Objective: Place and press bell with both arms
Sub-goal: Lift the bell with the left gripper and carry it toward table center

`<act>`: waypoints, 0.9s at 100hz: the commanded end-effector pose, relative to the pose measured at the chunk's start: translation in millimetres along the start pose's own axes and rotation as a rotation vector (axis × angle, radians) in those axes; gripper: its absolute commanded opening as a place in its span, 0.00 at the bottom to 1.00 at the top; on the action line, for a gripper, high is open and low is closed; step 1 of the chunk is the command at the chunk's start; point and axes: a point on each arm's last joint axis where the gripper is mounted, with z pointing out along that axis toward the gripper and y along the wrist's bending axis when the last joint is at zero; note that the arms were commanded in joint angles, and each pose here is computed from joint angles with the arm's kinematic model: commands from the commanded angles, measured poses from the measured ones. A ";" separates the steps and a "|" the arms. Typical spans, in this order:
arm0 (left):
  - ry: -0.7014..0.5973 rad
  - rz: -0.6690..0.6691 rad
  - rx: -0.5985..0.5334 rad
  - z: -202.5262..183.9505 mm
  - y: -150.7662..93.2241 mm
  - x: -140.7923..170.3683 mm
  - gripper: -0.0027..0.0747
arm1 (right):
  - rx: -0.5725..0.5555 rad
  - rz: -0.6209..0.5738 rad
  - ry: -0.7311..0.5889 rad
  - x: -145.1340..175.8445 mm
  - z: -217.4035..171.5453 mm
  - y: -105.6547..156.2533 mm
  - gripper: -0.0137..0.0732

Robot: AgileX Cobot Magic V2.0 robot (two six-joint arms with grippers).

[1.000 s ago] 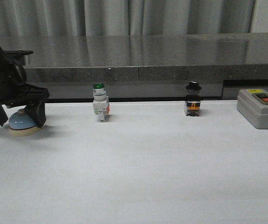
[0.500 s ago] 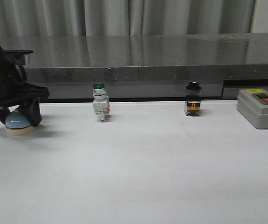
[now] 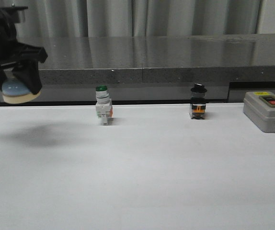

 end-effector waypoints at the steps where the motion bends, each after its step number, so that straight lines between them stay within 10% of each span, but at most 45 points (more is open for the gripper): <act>1: -0.141 0.041 0.039 -46.5 -20.9 -14.4 0.29 | -0.011 -0.013 -0.120 -13.7 -2.7 1.7 0.09; 56: -0.165 0.364 0.273 -34.3 -177.4 15.4 0.29 | -0.011 -0.013 -0.120 -13.7 -2.7 1.7 0.09; 90: -0.081 0.420 0.297 15.3 -218.8 23.0 0.29 | -0.011 -0.013 -0.120 -13.7 -2.7 1.7 0.09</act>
